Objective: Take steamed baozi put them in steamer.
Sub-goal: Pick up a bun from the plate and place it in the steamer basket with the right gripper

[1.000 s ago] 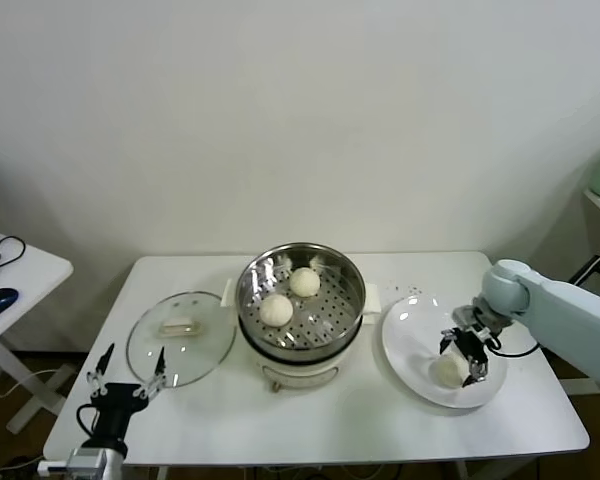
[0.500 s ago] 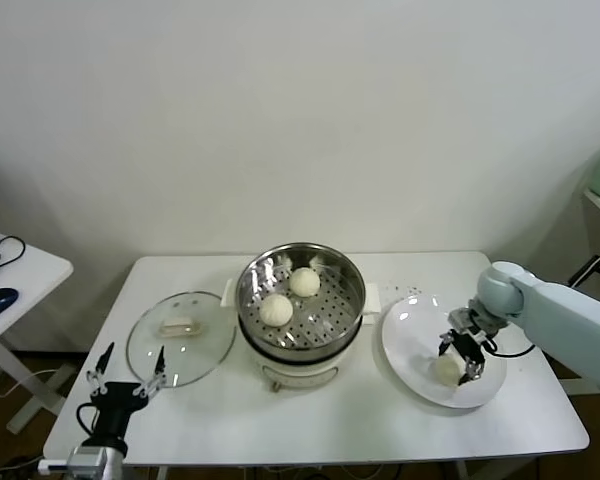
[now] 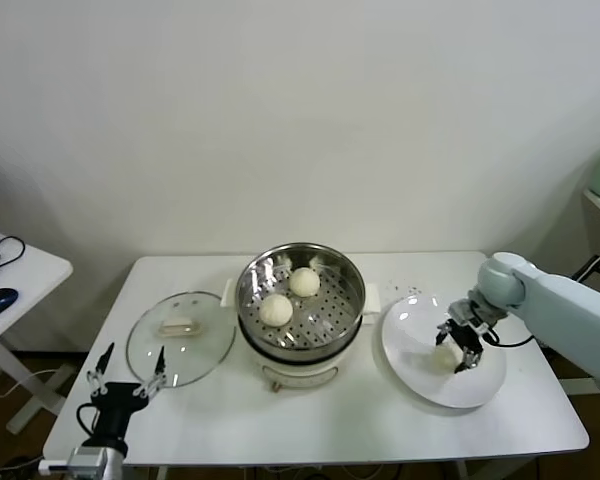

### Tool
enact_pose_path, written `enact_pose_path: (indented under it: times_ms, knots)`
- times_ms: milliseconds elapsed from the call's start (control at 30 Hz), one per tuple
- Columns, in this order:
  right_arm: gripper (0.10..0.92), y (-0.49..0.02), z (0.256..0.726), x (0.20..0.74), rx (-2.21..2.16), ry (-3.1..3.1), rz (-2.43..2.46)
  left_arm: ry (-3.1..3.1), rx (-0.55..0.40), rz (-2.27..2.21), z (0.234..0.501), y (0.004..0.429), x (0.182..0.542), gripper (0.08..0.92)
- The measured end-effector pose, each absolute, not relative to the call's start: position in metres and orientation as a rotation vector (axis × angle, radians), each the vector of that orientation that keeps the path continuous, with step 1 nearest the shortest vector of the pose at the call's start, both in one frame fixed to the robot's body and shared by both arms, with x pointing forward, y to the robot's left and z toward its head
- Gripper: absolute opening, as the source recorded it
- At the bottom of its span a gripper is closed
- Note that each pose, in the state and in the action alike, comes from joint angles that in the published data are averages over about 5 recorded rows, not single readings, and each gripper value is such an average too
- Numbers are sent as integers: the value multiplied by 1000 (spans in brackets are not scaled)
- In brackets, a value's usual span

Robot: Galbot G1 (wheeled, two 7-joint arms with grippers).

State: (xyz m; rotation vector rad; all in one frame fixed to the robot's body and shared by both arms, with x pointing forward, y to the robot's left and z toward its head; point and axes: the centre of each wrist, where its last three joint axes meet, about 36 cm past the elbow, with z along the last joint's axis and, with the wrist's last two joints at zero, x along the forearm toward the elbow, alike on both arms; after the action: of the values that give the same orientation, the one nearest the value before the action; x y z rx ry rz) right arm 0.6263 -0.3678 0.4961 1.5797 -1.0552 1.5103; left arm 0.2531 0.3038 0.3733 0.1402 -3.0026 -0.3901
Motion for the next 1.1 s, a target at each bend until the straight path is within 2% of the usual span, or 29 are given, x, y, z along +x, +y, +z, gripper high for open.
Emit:
enact_pose_path:
  times_ms: [333, 567, 833, 1100]
  knots:
    - [679, -308, 621, 656, 1656, -813, 2006, -3000, 128, -402, 375, 304, 245, 823]
    - [679, -240, 695, 647, 1684, -539, 2350, -3002, 130, -393, 377, 300, 242, 823]
    - [679, -167, 714, 622, 1735, -233, 2567, -2993, 136, -378, 376, 298, 238, 823]
    - [679, -100, 690, 609, 1851, -12, 2642, -2983, 127, -382, 376, 297, 237, 823]
